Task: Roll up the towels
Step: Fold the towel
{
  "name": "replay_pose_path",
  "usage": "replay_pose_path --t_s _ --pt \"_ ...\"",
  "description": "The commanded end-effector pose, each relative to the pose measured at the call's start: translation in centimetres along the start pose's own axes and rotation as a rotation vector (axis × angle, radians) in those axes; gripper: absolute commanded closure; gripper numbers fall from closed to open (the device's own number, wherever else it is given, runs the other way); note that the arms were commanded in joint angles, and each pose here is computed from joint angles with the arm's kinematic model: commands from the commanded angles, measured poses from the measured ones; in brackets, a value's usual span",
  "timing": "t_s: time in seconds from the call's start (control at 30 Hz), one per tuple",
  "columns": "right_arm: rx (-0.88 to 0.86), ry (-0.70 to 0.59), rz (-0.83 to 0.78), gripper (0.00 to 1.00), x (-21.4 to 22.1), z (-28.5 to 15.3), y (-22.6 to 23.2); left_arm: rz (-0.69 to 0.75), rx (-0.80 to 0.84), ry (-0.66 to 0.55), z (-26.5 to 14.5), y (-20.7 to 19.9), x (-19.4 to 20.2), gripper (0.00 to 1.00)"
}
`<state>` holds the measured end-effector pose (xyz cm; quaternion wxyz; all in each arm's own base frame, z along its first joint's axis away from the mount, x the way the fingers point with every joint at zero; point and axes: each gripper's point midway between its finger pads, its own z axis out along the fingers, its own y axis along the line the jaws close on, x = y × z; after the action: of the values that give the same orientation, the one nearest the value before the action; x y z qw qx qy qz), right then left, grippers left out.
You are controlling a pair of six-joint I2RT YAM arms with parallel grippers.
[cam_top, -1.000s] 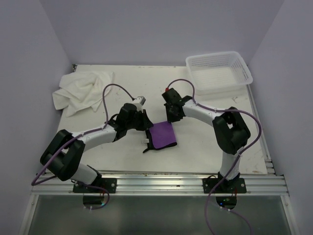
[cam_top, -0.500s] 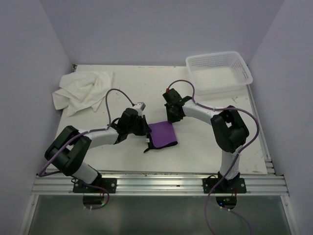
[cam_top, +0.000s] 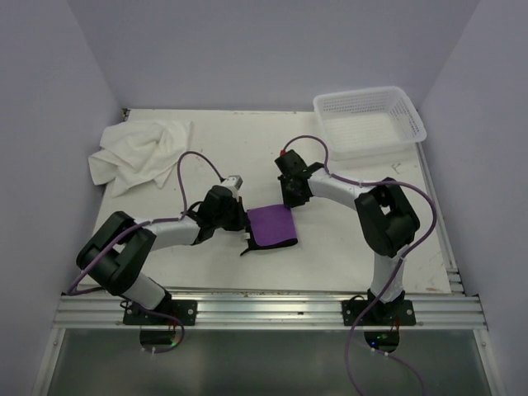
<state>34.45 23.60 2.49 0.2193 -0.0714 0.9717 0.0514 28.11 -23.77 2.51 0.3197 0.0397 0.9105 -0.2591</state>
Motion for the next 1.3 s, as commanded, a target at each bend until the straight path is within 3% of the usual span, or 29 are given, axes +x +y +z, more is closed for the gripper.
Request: replay_pose_path --t_s 0.0,0.2,0.37,0.53,0.8,1.27 --pt "-0.015 -0.033 -0.025 0.8 -1.3 -1.7 0.0 0.026 -0.004 -0.015 -0.3 0.2 0.1 0.98" --pt "-0.058 -0.117 -0.019 0.73 -3.0 -6.6 0.2 0.019 0.028 -0.038 -0.6 -0.7 -0.8 0.98" --pt "-0.098 -0.092 -0.036 0.76 -1.2 -8.8 0.0 0.021 0.041 -0.047 -1.0 -1.1 -1.2 0.98" --pt "-0.173 -0.095 -0.028 0.85 0.8 -10.3 0.8 0.02 0.044 -0.049 -1.1 -1.1 -1.1 0.98" --pt "-0.195 -0.013 -0.048 0.91 5.3 -8.6 2.6 0.009 0.061 -0.058 -1.2 -1.7 -1.5 0.98" --pt "-0.15 0.096 -0.054 0.93 10.0 -3.7 1.8 0.014 0.044 -0.044 -1.0 -1.2 -1.0 0.98"
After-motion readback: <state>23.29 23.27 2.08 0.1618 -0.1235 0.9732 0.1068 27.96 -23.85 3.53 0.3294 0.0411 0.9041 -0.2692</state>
